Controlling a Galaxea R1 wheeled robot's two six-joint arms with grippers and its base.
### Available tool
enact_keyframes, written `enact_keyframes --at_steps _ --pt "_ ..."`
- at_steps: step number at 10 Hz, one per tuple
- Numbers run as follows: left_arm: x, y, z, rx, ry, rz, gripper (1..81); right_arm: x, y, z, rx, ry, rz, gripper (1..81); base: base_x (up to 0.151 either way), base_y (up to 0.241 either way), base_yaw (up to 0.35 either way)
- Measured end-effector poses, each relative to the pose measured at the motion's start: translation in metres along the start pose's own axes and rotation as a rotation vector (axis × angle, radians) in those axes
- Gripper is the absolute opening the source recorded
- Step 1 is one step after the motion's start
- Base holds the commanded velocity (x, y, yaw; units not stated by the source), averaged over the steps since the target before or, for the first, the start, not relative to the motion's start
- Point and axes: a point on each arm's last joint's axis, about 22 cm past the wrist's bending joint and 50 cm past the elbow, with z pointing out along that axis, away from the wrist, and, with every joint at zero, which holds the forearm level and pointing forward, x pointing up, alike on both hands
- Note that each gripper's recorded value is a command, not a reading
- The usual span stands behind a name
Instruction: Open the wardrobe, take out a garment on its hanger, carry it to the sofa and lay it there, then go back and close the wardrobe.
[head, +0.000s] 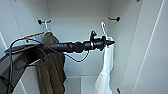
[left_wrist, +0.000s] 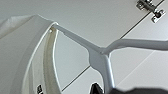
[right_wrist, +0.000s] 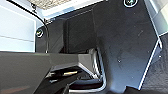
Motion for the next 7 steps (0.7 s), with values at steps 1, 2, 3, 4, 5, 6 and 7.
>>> enact_keyframes --at_steps 1,2,3,4,5,6,7 --pt "0.0 -0.002 -0.002 0.001 0.002 -0.004 1.0 0.0 0.0 0.0 0.0 0.0 0.001 81.1 -0.11 0.0 0.0" --pt "-0.002 -0.004 -0.004 0.003 0.002 -0.009 1.0 0.0 0.0 0.0 0.0 0.0 0.0 81.1 -0.111 0.0 0.0" --pt "-0.003 -0.007 -0.008 0.003 0.003 -0.016 1.0 0.0 0.0 0.0 0.001 0.001 0.0 81.1 -0.111 0.0 0.0" --pt "-0.008 -0.006 -0.012 -0.001 -0.002 -0.021 1.0 0.0 0.0 0.0 0.0 0.001 -0.001 81.1 -0.111 0.0 0.0" --pt "-0.01 -0.004 -0.016 -0.003 -0.003 -0.022 1.0 0.0 0.0 0.0 0.001 0.001 -0.001 81.1 -0.111 0.0 0.0" --pt "-0.009 -0.005 -0.022 0.0 0.0 -0.023 1.0 0.0 0.0 0.0 0.0 0.001 -0.001 81.1 -0.112 0.0 0.0" --pt "-0.011 -0.002 -0.026 -0.005 -0.002 -0.023 1.0 0.0 0.0 0.0 0.0 0.0 -0.001 81.1 -0.115 0.0 0.0"
